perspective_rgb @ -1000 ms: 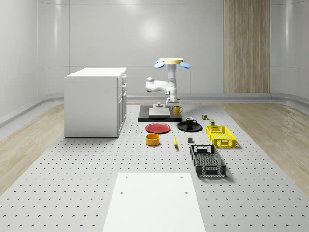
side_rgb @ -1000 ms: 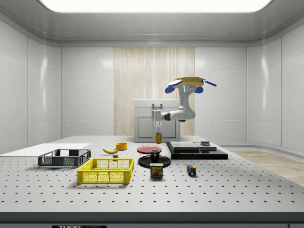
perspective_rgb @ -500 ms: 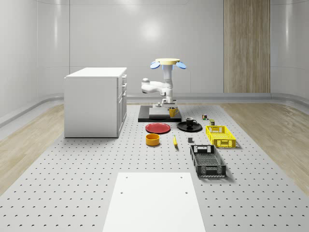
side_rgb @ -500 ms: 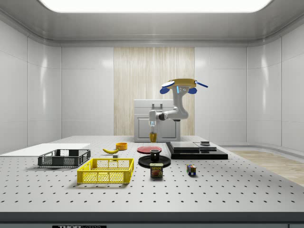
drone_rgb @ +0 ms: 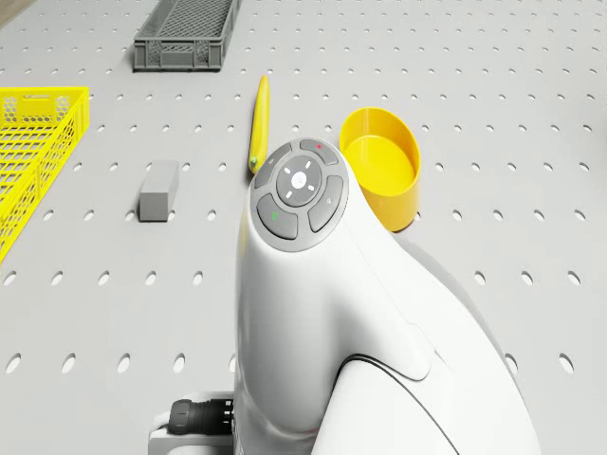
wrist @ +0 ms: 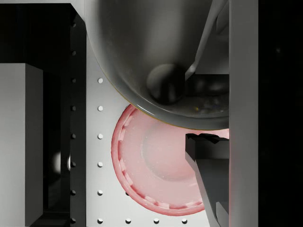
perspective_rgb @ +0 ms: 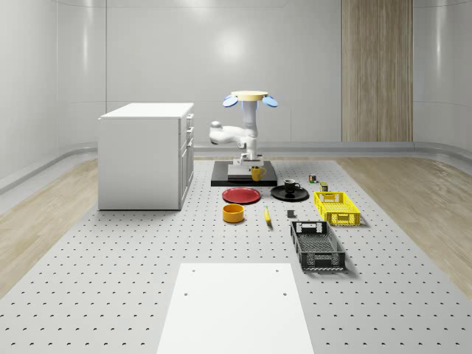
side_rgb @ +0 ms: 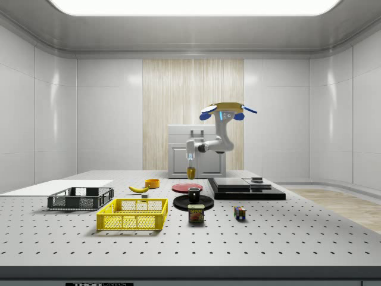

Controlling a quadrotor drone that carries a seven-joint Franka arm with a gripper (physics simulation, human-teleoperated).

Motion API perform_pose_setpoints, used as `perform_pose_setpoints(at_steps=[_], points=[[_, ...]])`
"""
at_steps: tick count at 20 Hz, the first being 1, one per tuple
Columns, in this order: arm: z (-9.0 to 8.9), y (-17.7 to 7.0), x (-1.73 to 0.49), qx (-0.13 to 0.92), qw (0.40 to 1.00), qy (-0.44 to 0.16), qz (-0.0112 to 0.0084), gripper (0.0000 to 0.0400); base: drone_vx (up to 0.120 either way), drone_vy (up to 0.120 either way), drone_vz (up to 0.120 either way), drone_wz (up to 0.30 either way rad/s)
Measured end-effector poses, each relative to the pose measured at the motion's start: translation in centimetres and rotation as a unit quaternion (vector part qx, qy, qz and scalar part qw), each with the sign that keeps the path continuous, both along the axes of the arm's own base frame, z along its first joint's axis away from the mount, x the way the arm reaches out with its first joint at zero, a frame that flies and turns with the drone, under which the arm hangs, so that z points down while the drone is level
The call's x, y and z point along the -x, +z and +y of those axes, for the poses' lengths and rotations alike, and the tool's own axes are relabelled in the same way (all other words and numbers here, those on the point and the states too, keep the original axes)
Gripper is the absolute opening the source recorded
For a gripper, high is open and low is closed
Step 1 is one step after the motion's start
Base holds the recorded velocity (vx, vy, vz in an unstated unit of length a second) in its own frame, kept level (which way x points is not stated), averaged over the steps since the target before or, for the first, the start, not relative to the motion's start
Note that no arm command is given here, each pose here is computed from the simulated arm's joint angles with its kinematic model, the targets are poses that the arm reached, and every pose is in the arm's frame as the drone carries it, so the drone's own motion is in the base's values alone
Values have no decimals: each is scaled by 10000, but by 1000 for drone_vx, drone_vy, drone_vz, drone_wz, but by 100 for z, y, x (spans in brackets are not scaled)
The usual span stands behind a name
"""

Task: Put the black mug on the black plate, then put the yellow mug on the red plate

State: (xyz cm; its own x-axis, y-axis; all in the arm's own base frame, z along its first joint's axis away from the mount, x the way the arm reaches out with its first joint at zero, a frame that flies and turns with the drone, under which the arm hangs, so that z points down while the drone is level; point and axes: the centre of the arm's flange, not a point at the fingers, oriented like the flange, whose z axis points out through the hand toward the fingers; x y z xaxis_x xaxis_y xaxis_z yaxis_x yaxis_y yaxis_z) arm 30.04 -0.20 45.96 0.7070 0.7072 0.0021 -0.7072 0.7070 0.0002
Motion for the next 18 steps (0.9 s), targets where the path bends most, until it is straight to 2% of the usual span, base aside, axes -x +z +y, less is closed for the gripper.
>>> perform_pose_setpoints(at_steps=[3,5,10,18], points=[[0,0,0,0,10000,0,0,110,120,-120,-120,0],[0,0,0,0,10000,0,0,110,0,-120,-60,0],[58,0,0,0,10000,0,0,110,0,0,0,0],[392,1,0,0,10000,1,0,110,0,0,0,0]])
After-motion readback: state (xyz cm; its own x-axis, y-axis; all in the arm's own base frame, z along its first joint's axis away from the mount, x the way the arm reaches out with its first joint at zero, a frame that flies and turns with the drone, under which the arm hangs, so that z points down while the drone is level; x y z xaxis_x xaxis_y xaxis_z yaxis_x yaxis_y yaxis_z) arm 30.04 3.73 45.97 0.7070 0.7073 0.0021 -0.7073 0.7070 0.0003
